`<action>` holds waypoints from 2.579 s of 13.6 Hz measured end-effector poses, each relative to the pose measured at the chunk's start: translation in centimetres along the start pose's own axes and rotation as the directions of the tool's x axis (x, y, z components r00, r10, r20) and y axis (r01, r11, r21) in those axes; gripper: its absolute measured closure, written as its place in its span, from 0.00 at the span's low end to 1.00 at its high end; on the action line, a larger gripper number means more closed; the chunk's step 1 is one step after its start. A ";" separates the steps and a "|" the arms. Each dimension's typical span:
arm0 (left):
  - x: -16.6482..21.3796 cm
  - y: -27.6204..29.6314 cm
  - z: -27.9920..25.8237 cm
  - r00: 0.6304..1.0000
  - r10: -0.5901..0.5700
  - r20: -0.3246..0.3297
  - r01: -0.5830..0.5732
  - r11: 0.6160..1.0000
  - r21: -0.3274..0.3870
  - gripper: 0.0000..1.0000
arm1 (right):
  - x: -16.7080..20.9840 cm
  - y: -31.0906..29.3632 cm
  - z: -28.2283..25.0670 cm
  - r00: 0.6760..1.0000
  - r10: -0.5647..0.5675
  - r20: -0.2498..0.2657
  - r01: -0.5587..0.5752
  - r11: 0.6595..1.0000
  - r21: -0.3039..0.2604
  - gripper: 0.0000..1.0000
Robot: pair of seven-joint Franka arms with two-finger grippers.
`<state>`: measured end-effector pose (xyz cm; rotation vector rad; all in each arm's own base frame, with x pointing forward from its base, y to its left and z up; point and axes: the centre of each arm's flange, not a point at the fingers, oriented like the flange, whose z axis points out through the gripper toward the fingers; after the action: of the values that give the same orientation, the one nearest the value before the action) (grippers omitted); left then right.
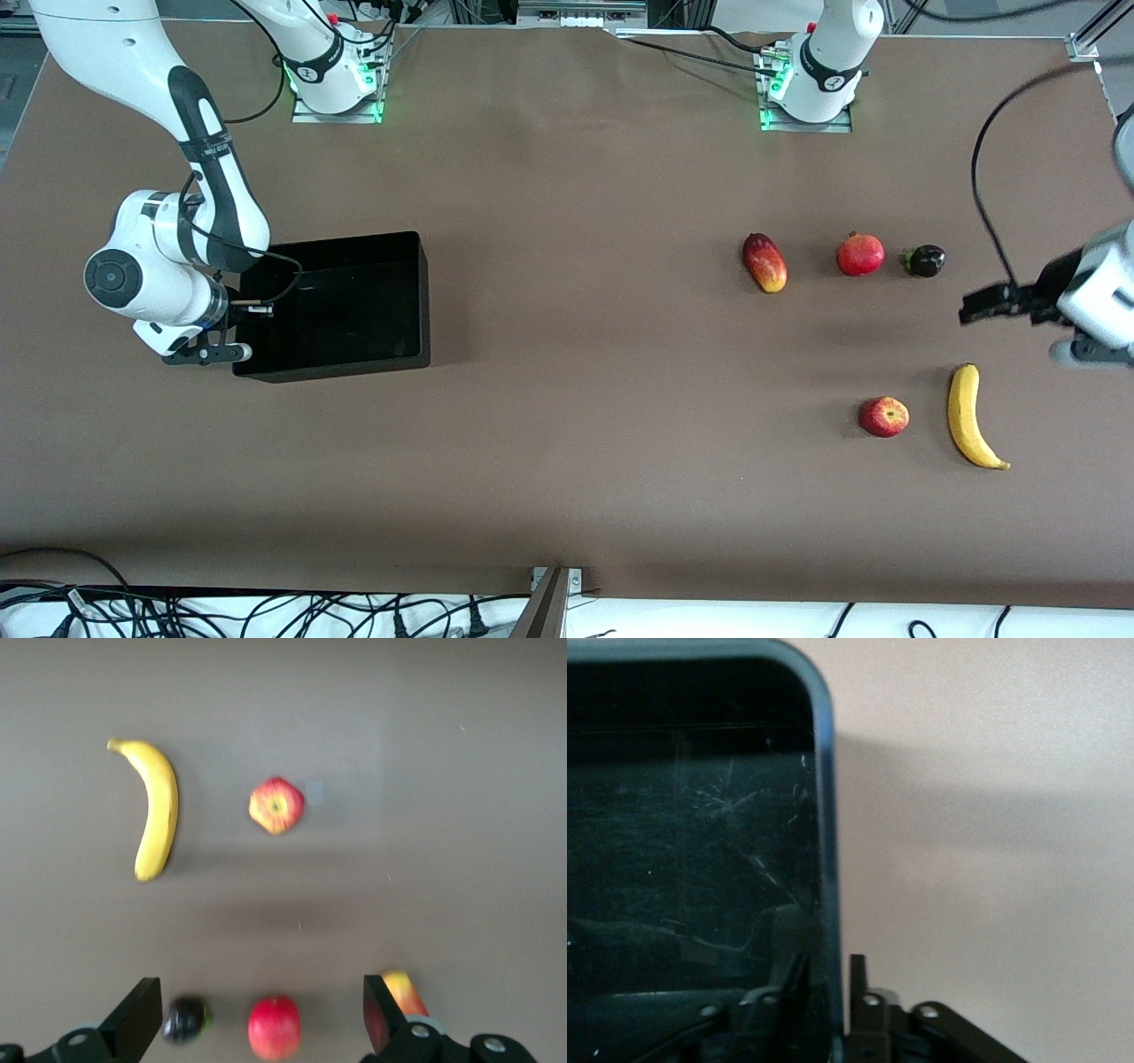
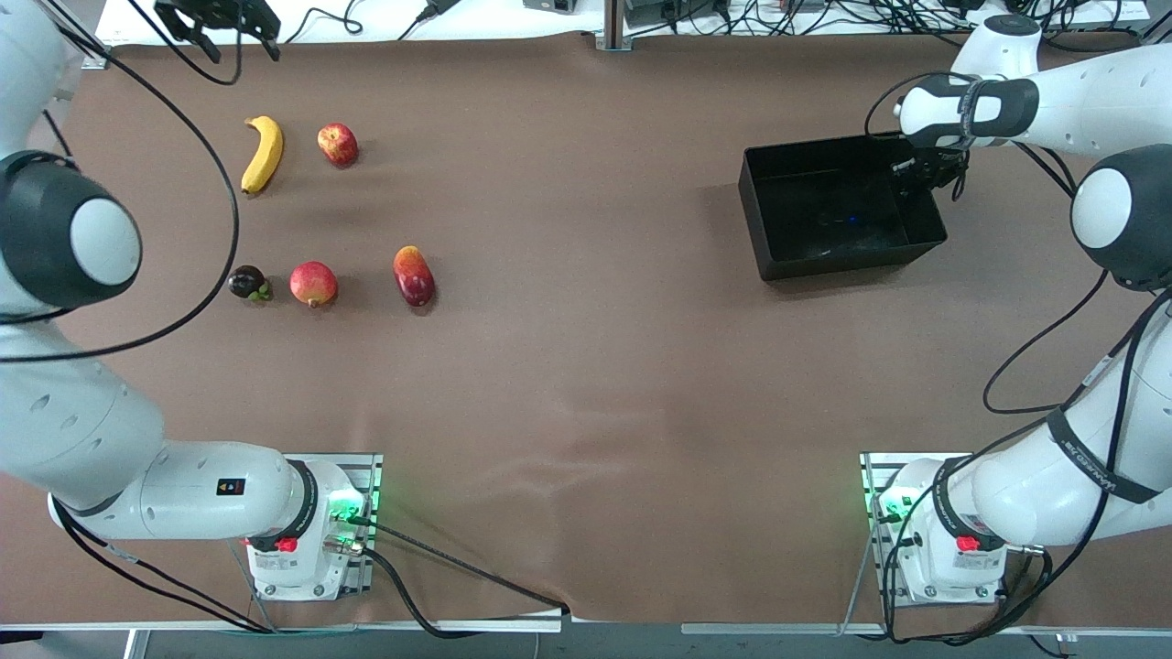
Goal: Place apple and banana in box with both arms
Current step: 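Grip the box rim with the right gripper while the left gripper reaches the apple, then slide the box with the right gripper while the left gripper lifts the apple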
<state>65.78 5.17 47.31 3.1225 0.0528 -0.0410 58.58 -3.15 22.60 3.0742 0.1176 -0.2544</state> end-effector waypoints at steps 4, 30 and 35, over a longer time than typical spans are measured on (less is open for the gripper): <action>4.5 -0.6 10.8 0.999 -0.009 -0.048 0.010 1.000 0.014 0.00 | 0.0 -3.2 -3.4 0.999 -0.051 -0.012 0.051 0.997 0.054 0.96; -2.2 20.3 7.1 0.912 -0.409 0.031 0.410 0.910 -0.058 0.26 | -1.3 -53.9 -3.2 0.984 0.134 -0.115 -0.105 0.967 0.230 0.72; -6.8 31.4 9.5 0.877 -0.470 0.099 0.476 0.878 -0.048 0.26 | 2.9 -46.5 -11.1 0.980 0.140 -0.140 -0.105 0.966 0.236 0.22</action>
<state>59.83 -26.58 38.59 2.9466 0.7976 -0.1722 59.50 44.02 30.85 3.3102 -0.1043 -0.0220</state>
